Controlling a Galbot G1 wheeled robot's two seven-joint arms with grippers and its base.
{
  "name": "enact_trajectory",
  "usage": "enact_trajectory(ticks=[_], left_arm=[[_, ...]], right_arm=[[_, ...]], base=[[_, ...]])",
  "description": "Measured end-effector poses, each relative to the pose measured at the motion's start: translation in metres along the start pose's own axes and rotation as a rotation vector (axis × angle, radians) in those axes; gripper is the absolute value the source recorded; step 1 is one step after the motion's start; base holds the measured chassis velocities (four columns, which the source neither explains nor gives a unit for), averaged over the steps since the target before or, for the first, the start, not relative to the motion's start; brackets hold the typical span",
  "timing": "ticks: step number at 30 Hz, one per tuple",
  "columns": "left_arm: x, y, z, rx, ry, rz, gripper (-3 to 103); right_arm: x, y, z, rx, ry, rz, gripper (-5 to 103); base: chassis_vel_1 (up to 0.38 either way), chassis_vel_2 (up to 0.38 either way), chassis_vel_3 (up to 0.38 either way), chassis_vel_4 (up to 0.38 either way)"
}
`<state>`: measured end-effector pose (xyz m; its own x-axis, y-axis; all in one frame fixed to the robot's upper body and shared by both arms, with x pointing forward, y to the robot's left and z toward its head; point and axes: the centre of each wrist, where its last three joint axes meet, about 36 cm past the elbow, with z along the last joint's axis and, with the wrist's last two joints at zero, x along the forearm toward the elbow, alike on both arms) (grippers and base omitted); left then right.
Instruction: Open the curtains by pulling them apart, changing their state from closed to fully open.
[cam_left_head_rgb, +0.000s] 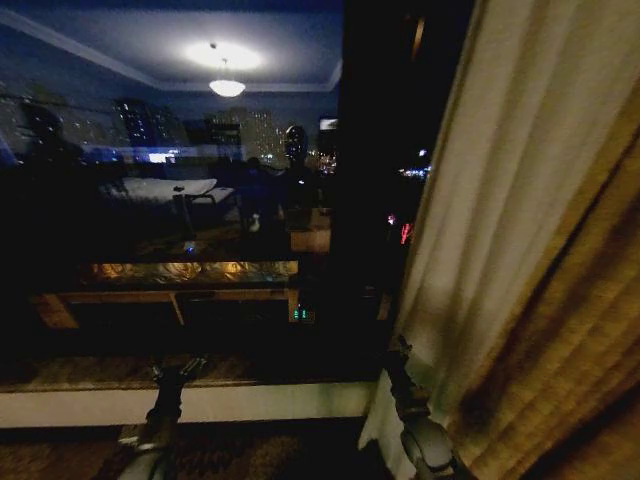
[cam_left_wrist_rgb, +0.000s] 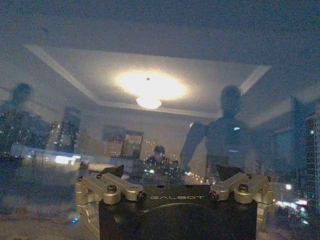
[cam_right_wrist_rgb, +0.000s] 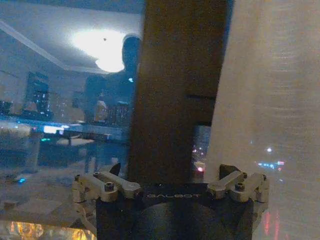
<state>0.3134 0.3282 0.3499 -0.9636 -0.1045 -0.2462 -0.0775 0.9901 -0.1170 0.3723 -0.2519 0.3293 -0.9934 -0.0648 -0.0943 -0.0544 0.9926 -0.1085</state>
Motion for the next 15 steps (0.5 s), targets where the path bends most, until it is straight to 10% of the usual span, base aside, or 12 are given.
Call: enact_trajectory(ticks=[15], left_arm=[[0.0, 0.0, 0.0, 0.0, 0.0, 0.0, 100]], right_arm=[[0.0, 0.0, 0.0, 0.0, 0.0, 0.0, 100]], base=[[0.355, 0.36, -0.364, -0.355]])
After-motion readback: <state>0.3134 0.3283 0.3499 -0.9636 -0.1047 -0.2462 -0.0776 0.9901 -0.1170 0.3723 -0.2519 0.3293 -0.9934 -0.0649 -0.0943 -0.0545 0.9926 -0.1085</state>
